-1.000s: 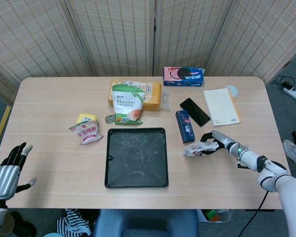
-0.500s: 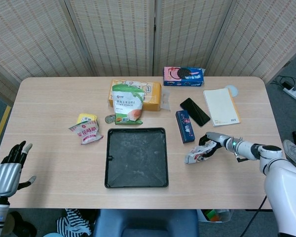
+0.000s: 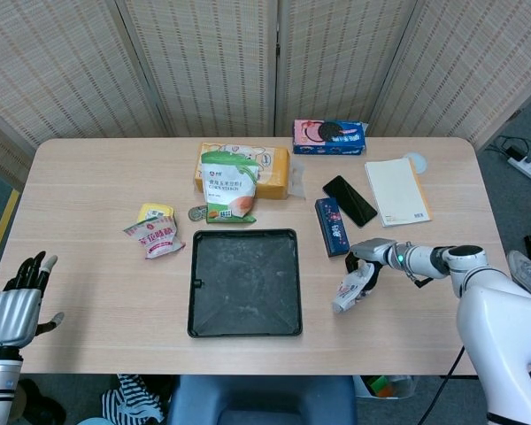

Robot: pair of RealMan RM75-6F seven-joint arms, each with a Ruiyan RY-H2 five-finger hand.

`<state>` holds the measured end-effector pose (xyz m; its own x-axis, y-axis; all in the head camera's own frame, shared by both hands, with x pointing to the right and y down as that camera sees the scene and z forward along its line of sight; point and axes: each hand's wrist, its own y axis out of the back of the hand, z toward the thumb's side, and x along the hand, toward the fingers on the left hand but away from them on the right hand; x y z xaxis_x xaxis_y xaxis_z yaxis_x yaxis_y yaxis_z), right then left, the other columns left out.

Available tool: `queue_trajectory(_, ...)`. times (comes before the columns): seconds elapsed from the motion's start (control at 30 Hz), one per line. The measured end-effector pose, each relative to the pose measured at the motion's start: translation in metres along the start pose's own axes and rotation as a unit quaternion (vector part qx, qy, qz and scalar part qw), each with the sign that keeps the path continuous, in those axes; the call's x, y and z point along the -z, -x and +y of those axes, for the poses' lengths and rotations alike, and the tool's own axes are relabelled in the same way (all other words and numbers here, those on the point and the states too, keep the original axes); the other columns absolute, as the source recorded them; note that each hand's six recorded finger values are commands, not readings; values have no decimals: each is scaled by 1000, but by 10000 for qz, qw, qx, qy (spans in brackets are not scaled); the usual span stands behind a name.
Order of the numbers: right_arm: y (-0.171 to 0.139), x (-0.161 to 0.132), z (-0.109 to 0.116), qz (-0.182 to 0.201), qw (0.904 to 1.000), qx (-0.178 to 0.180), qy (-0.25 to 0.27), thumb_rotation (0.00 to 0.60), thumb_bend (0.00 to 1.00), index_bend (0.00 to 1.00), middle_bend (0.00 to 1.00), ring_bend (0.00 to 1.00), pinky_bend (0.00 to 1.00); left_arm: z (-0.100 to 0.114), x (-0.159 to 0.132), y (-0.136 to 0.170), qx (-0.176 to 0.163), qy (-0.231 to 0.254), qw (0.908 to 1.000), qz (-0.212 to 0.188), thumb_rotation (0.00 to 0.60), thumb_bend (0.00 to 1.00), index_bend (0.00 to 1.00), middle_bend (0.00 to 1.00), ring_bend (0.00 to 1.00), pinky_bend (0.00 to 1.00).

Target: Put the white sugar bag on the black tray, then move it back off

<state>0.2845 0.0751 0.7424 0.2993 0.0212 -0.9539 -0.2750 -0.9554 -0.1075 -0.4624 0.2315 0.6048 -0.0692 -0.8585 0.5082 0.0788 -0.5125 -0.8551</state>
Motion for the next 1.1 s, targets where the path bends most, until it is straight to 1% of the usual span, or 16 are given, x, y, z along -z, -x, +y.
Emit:
queue_trajectory(0.1,-2,-12,1,61,9990,61,-439,600,388,742,559,810,957,-2,-1,-1,40,-7,10000,23,600,217,0,4,52,319)
queue_trajectory(0.2,-2,-24,4,125,9966,202,-795,600,388,672,479,761,910,-3,-1,-2,59,-11,10000,21,600,216,0,4,52,319)
queue_trajectory(0.27,-1,-31,7,157,9946,349,-966,600,388,599,415,720,870,-2,-1,-2,64,3,10000,29,600,217,0,4,52,320)
queue_trajectory(0.33,-1,-35,9,179,9933,502,-1023,600,388,491,298,641,803,-2,0,-2,66,18,10000,45,600,217,0,4,52,320)
queue_trajectory(0.37,0,-37,10,192,9929,608,-1006,600,388,455,250,608,778,-2,1,-2,68,25,10000,46,600,217,0,4,52,320)
queue_trajectory(0.4,0,-38,11,201,9928,683,-966,600,388,398,186,565,743,-2,1,-2,71,33,10000,47,600,217,0,4,52,321)
queue_trajectory(0.43,0,-39,11,215,9929,755,-898,600,388,350,139,532,712,-1,1,-2,79,40,10000,45,600,217,0,4,52,321)
queue_trajectory(0.47,1,-40,11,242,9931,839,-789,600,388,320,113,513,690,-1,1,-2,84,43,9999,42,600,217,0,4,52,321)
queue_trajectory(0.53,1,-42,9,283,9931,919,-669,600,388,246,37,459,633,-1,0,-2,89,54,9999,38,600,216,0,4,52,322)
queue_trajectory(0.63,-1,-45,9,372,9926,1012,-551,600,388,147,0,376,563,-1,0,-2,87,68,9999,31,600,217,0,4,52,322)
queue_trajectory(0.73,-5,-46,13,435,9917,1109,-482,600,388,84,0,315,489,-1,1,-2,87,82,9999,33,600,216,0,4,53,323)
queue_trajectory(0.87,-14,-45,17,482,9905,1215,-421,600,388,69,0,283,471,-1,0,-2,104,77,9999,30,600,217,0,4,53,324)
queue_trajectory(1.1,-37,-38,21,579,9871,1470,-267,600,388,68,0,265,466,-2,-2,-2,112,59,9999,6,600,216,0,4,54,324)
